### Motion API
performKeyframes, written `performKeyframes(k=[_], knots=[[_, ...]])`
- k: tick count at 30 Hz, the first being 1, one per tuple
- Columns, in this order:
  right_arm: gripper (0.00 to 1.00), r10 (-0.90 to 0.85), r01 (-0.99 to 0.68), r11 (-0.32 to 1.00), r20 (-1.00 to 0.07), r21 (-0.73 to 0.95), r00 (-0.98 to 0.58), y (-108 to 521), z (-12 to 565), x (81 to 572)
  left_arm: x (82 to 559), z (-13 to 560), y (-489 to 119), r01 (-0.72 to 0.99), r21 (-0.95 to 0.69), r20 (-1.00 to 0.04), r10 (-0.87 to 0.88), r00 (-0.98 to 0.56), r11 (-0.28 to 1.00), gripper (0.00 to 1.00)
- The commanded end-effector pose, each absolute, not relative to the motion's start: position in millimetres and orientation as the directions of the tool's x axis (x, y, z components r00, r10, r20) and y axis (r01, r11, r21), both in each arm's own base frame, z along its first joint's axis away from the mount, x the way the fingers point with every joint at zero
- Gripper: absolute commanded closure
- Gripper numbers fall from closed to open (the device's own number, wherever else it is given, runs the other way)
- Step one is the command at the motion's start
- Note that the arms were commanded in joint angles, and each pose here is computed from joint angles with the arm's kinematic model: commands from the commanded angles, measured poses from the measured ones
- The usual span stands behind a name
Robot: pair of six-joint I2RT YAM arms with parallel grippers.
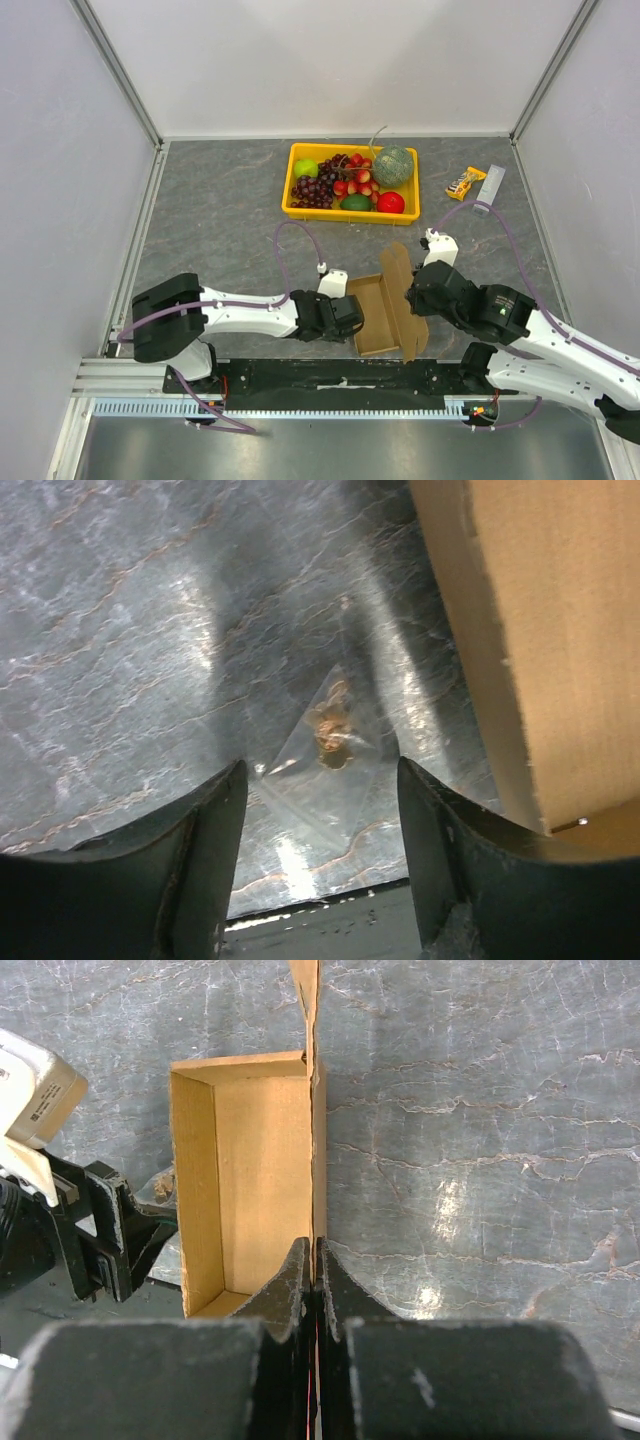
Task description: Fold the paper box
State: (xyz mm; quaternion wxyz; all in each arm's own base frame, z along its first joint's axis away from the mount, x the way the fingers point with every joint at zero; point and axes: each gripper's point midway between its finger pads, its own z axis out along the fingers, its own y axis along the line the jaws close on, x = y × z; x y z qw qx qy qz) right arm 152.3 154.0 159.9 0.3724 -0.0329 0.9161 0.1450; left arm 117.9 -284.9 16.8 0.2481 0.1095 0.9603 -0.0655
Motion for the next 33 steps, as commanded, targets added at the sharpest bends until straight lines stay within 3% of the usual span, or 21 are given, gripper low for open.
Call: performKeyframes(k=[1,18,27,33], knots=[[0.99,0.067,-0.166,0.952,-0.705,0.256,-0.706,154.1,165.1,154.6,121.9,16.1,-298.8,0.259,-0.090,-0.507,0.179,-0.843,0.962,0.36],[0.99,0.058,-0.166,0.955,-0.706,0.244,-0.706,155.9,164.7,156.9,127.3,40.7,-278.7,0.251,-0.058,-0.548,0.179,-0.817,0.966,0.84],[0.99,0.054,-0.177,0.951,-0.702,0.252,-0.710,159.7,164.7,156.6,141.6,137.4,-304.2,0.339,-0.218,-0.683,0.105,-0.723,0.915,0.86],[0.99,0.055,-0.179,0.950,-0.701,0.256,-0.711,161.0,164.3,156.5,142.7,182.5,-352.5,0.450,-0.350,-0.729,0.063,-0.682,0.821,0.85]])
